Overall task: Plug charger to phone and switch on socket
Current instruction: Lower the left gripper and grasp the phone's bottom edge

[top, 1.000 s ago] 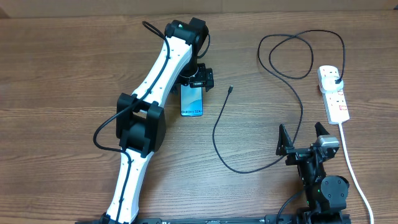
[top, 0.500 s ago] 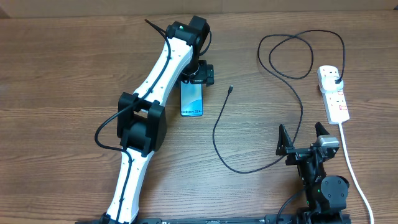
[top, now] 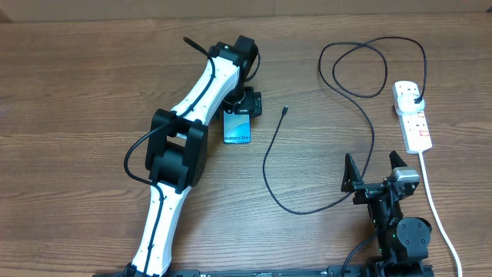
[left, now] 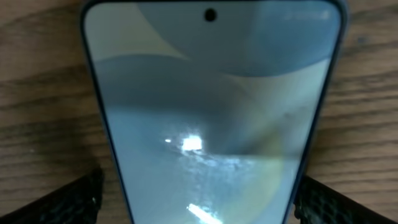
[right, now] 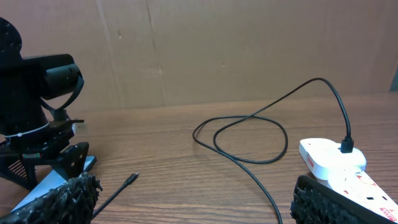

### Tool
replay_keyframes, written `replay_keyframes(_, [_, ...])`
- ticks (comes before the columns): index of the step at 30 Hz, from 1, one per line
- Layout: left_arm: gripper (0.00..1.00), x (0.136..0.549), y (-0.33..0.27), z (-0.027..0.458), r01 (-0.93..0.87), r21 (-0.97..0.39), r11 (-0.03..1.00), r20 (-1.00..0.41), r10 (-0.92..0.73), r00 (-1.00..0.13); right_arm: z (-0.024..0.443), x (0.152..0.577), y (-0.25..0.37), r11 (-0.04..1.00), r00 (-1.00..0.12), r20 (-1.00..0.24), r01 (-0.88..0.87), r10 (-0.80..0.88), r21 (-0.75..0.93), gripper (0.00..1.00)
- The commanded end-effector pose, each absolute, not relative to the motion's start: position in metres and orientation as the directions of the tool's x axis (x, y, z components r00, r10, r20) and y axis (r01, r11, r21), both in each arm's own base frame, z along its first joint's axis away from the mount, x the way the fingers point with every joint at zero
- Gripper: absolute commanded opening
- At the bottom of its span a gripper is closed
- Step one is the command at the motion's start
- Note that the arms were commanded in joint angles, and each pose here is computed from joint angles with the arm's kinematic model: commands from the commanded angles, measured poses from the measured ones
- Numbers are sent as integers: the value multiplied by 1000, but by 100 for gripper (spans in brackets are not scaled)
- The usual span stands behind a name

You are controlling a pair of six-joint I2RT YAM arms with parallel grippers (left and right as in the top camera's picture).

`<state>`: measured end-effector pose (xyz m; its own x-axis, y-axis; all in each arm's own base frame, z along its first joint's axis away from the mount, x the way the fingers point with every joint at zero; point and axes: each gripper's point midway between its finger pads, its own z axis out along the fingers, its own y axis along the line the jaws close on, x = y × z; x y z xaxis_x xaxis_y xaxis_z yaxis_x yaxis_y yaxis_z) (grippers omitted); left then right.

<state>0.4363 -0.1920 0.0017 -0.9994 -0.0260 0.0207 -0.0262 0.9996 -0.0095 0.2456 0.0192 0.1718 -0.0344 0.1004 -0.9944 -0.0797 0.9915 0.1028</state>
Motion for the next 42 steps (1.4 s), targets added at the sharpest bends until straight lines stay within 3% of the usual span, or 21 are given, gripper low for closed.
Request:
replay_keyframes(1, [100, 426, -190, -19, -13, 5, 1000, 56, -13, -998, 170, 246, 20, 992, -33, -995, -84, 97, 99, 100])
replay_keyframes(33, [98, 413, -186, -30, -64, 24, 998, 96, -66, -993, 170, 246, 20, 992, -33, -995, -84, 97, 99, 100])
replay_keyframes(42, [89, 413, -186, -30, -64, 26, 998, 99, -67, -993, 170, 246, 20, 992, -33, -995, -84, 97, 99, 100])
